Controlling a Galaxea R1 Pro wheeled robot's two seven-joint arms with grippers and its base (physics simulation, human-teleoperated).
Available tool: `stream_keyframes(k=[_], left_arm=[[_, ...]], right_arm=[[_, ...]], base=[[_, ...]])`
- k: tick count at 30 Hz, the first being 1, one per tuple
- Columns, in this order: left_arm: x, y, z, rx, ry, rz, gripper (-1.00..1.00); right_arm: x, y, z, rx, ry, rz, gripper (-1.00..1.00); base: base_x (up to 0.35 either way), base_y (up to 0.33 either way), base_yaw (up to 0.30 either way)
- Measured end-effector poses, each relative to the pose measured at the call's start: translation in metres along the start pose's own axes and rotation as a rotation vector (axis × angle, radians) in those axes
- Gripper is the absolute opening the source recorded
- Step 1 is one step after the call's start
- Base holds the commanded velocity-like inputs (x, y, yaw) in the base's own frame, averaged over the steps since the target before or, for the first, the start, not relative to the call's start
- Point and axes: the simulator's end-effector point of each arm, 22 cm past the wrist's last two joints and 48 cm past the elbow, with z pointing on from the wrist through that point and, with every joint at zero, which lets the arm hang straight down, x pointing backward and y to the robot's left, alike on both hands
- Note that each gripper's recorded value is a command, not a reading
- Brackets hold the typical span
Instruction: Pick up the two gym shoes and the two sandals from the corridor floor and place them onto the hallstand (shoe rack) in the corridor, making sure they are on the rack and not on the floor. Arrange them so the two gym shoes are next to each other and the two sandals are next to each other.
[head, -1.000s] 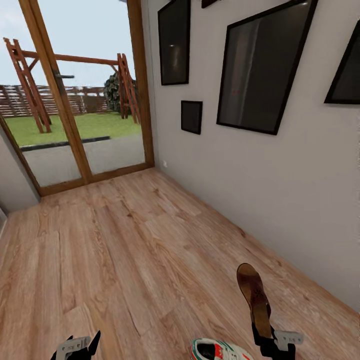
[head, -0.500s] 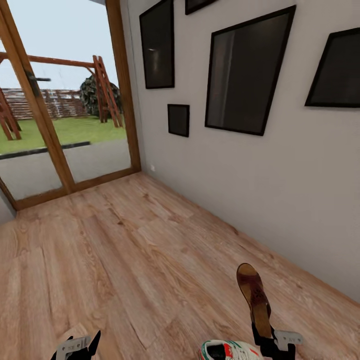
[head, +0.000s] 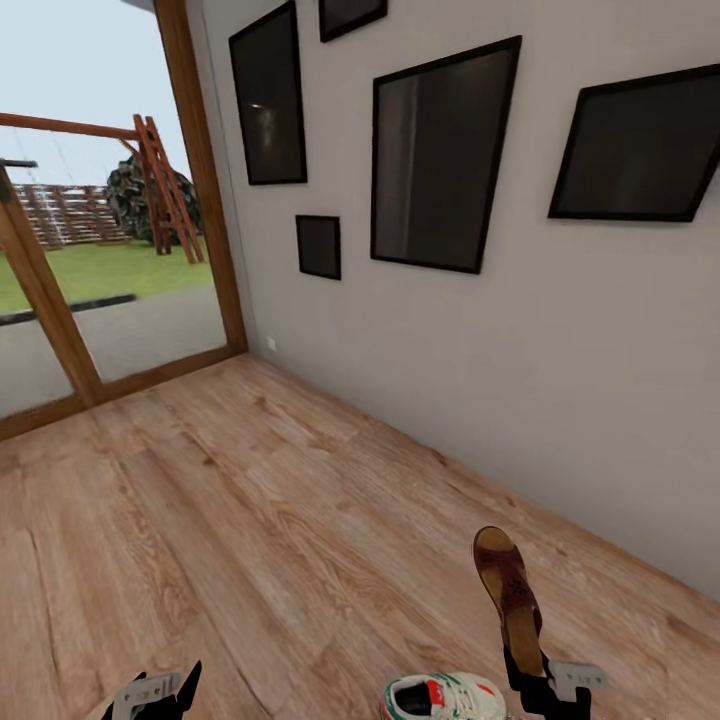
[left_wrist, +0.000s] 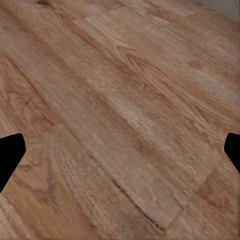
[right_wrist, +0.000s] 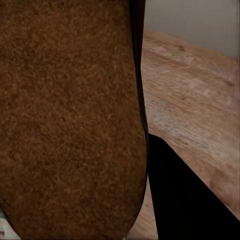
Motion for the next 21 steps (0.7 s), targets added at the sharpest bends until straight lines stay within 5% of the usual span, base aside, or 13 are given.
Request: stream_keyframes(k=[15,21], left_arm=[[-0.0071,-0.0007,-0.0001,0.002,-0.017,-0.001,1.0],[-0.0084,-0.0007,-0.0002,0.002,-0.02,-0.001,1.0]], right_arm=[[-0.0078,0.0011,0.0004,-0.001,-0.016,0.002,-1.0],[-0.0091,0.0015,0.0005,-0.001,-0.019,0.003,-1.0]], base=[[0.0,0.0,-0.237],[0.0,0.0,-0.085]])
